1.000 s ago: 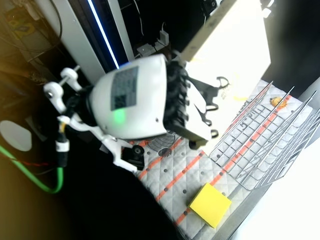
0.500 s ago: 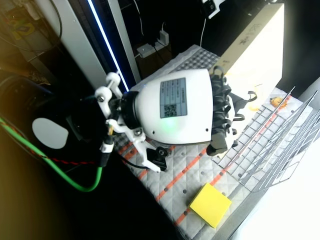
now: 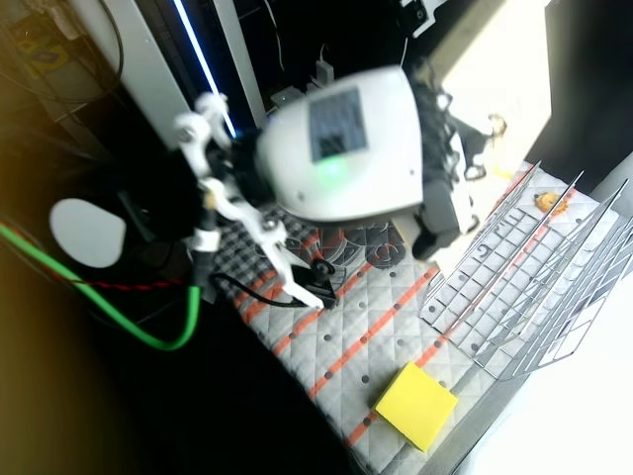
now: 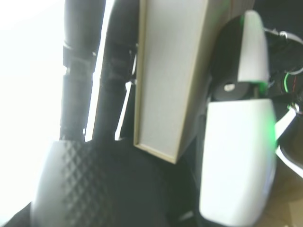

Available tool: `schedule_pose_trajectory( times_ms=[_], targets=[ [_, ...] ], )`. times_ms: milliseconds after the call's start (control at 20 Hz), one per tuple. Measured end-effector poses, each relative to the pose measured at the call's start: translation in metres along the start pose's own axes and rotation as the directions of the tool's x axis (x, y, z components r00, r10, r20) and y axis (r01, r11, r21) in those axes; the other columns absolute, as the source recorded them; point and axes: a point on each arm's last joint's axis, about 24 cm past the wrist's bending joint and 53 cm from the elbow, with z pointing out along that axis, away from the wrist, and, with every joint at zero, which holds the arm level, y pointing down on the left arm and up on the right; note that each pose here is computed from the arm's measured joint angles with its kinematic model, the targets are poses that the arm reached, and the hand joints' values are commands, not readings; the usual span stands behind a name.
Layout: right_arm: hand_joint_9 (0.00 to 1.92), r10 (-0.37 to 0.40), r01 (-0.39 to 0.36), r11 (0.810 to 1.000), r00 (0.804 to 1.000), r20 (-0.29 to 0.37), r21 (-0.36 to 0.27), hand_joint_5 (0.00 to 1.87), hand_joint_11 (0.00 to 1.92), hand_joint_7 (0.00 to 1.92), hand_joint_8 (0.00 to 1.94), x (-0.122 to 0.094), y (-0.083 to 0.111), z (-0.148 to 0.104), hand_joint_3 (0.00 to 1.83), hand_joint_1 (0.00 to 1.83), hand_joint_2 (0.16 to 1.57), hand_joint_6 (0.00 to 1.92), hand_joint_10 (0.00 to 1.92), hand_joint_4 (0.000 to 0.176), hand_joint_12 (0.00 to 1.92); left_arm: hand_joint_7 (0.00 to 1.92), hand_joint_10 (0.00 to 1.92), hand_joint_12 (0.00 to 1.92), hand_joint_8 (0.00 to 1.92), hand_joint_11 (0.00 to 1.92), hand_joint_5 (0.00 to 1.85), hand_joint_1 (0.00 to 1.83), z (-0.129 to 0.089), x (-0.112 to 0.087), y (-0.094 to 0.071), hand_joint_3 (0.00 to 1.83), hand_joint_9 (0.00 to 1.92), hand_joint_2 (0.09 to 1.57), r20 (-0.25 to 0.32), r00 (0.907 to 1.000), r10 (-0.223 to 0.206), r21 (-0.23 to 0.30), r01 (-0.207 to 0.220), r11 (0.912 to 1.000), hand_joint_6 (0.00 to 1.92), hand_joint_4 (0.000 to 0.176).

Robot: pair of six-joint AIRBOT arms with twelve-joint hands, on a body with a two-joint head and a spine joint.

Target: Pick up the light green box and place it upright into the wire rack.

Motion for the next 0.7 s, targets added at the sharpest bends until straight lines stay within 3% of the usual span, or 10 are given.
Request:
schedule_pose_trajectory(
  times_ms=[50,100,150,350,500,600,650,700],
  targets=[
    [1.61,-0.005,0.005,1.000,1.000,0.003,0.000,0.92,1.34,1.43,0.00,-0.003,0.000,0.000,0.00,1.14,1.15,1.06,0.00,0.000,0.64,0.42,0.01,0.75,0.00,0.11,0.56,0.34,0.000,0.000,0.000,0.00,0.45,1.12,-0.002,1.0000,0.001,0.000,-0.001,1.0000,0.00,0.074],
    [1.61,-0.009,0.009,1.000,1.000,0.008,0.000,0.92,1.33,1.43,0.00,-0.005,0.000,0.001,0.00,1.14,1.15,1.06,0.00,0.000,0.64,0.43,0.01,0.75,0.00,0.11,0.56,0.35,0.000,0.001,0.000,0.00,0.45,1.12,-0.002,1.0000,0.001,0.000,-0.001,1.0000,0.00,0.070],
    [1.61,-0.011,0.011,1.000,1.000,0.012,0.003,0.91,1.34,1.44,0.00,-0.008,-0.002,0.001,0.00,1.14,1.15,1.07,0.00,0.000,0.64,0.44,0.01,0.75,0.01,0.12,0.55,0.37,0.000,0.000,0.000,0.00,0.47,1.11,-0.001,1.0000,0.000,0.000,0.000,1.0000,0.00,0.085],
    [1.59,-0.029,0.029,0.999,0.999,0.012,0.035,0.90,1.36,1.42,0.00,-0.013,-0.014,0.000,0.00,1.14,1.16,1.09,0.00,0.000,0.59,0.44,0.00,0.70,0.00,0.12,0.58,0.40,0.000,0.001,0.000,0.00,0.46,1.11,-0.003,1.0000,0.001,0.000,-0.001,1.0000,0.00,0.056],
    [1.58,-0.035,0.034,0.994,0.999,0.002,0.103,0.90,1.34,1.43,0.00,-0.013,-0.036,0.001,0.00,1.14,1.16,1.09,0.00,0.000,0.57,0.43,0.00,0.68,0.00,0.11,0.57,0.36,0.000,0.001,0.000,0.00,0.45,1.11,-0.004,1.0000,0.001,-0.001,-0.001,1.0000,0.00,0.066],
    [1.61,-0.031,0.031,0.993,1.000,-0.007,0.116,0.91,1.36,1.46,0.01,-0.008,-0.040,0.005,0.00,1.14,1.15,1.07,0.01,0.000,0.56,0.44,0.01,0.68,0.00,0.12,0.58,0.34,0.000,0.001,0.000,0.00,0.47,1.12,-0.004,1.0000,0.001,-0.001,-0.001,1.0000,0.00,0.053],
    [1.64,-0.027,0.028,0.992,1.000,-0.011,0.119,0.89,1.42,1.50,0.01,-0.005,-0.040,0.006,0.00,1.14,1.16,1.10,0.01,0.000,0.54,0.43,0.01,0.69,0.00,0.13,0.56,0.33,0.000,0.001,0.000,0.00,0.47,1.12,-0.004,1.0000,0.001,-0.001,-0.001,1.0000,0.00,0.066],
    [1.65,-0.022,0.025,0.992,1.000,-0.020,0.120,0.89,1.46,1.51,0.01,0.000,-0.040,0.009,0.00,1.14,1.16,1.11,0.01,0.000,0.50,0.43,0.01,0.69,0.00,0.11,0.55,0.32,0.000,0.001,0.000,0.00,0.47,1.13,-0.004,1.0000,0.001,0.000,-0.001,1.0000,0.00,0.066]
  ],
)
